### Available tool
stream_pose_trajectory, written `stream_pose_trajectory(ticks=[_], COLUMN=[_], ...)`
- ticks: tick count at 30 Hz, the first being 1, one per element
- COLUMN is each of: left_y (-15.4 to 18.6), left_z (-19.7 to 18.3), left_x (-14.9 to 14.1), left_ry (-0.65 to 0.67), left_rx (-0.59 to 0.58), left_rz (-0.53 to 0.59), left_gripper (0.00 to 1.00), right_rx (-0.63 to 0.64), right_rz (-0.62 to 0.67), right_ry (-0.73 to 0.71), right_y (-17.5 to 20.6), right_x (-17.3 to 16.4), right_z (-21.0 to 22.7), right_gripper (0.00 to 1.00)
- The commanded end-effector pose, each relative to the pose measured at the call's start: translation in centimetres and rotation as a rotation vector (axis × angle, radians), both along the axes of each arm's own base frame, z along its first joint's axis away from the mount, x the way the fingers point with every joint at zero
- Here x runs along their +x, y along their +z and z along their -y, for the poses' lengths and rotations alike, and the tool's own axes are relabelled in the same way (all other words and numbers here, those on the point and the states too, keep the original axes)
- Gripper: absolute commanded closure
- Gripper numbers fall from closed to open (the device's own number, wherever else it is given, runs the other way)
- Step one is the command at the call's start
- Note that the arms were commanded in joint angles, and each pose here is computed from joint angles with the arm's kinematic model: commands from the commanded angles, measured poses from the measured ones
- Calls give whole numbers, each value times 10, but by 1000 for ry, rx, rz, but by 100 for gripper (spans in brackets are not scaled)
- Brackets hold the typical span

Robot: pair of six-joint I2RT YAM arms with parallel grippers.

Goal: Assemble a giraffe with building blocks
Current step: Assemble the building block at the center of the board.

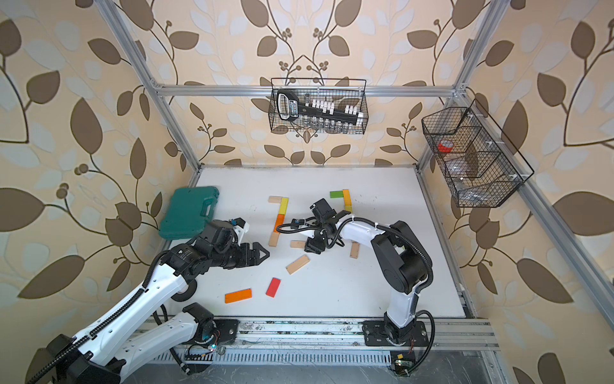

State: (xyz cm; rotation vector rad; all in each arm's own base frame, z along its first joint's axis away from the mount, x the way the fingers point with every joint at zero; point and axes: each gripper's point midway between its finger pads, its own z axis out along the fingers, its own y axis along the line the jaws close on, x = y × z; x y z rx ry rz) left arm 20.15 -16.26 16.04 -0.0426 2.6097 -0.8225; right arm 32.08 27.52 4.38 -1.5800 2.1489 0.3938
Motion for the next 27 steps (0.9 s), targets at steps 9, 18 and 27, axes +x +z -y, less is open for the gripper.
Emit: stream_pose_trajectory(ticks=[9,18,27], left_y=[10,8,9], left_z=[1,-4,-7], left_x=[-1,-4,-5], left_ry=[-8,-2,0], left_rx=[-21,2,16], left_rz=[32,34,45], left_gripper=[9,9,9], right_rx=[23,8,12], right_rz=[-18,-53,-46], right_ry=[29,55,48], right_y=[-18,-30,-31], right_x=[11,-2,2], right_z=[-24,-45,-59], right_gripper=[37,78,88])
